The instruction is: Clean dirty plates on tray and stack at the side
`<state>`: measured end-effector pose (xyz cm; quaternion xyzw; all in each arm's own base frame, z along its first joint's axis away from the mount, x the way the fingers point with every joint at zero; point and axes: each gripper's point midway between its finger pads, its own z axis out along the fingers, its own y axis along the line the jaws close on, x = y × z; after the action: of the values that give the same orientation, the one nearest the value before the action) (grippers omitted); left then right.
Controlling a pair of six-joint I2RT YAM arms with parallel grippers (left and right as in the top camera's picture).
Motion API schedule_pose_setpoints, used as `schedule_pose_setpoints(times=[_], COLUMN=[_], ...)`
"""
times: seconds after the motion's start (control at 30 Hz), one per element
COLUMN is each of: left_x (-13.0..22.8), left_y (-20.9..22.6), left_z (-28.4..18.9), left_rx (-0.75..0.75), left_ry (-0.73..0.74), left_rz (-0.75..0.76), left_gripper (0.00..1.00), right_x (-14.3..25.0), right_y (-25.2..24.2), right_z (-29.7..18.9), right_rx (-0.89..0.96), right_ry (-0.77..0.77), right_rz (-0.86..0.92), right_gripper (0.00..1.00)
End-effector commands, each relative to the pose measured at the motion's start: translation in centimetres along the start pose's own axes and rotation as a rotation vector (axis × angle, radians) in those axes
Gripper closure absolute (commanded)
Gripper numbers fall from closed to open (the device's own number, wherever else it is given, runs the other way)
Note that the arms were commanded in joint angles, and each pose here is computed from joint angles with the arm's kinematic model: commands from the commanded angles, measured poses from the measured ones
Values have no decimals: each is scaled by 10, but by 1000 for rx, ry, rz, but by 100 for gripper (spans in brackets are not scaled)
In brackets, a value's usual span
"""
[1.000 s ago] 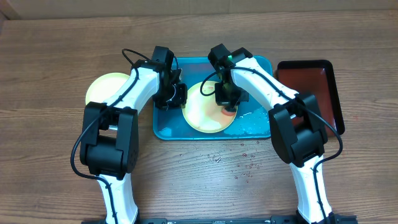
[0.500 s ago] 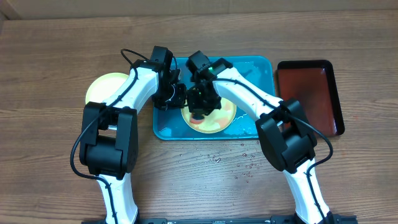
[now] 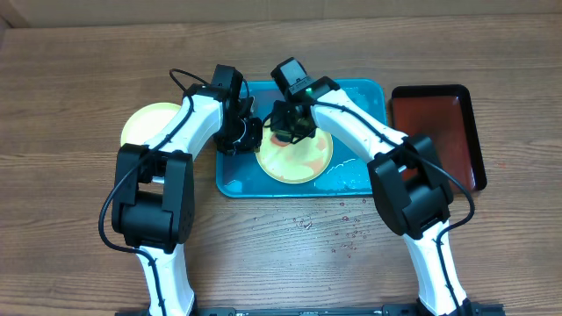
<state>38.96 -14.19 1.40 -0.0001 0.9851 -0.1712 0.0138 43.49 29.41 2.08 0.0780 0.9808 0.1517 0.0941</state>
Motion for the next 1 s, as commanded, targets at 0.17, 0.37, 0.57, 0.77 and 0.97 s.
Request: schedule_pose_setpoints(times=[0.17,0.37,0.57,0.77,0.97], left_x=[4,4,0,1,-17], left_y=[2,-3,-5,-2,9], left_z=[8,16,18,22,-6], left_rx=[-22,-22,-18,-26,-84], left_ry=[14,-2,-23,-29,-86], left_rz=[25,57,150,150,129], left_gripper=[95,69,72,96,96], right_x=[-22,-32,-59,-70,-75], right_y=[-48,-13,17,-3,-44], right_z=[-14,-74,-160,-201,-210], right_rx=[53,-64,-139,-134,-83], right_ry=[42,78,-55,-86,-55], right_rz=[59,-50,-125,-75,-16], right_gripper=[96,96,96,96,96])
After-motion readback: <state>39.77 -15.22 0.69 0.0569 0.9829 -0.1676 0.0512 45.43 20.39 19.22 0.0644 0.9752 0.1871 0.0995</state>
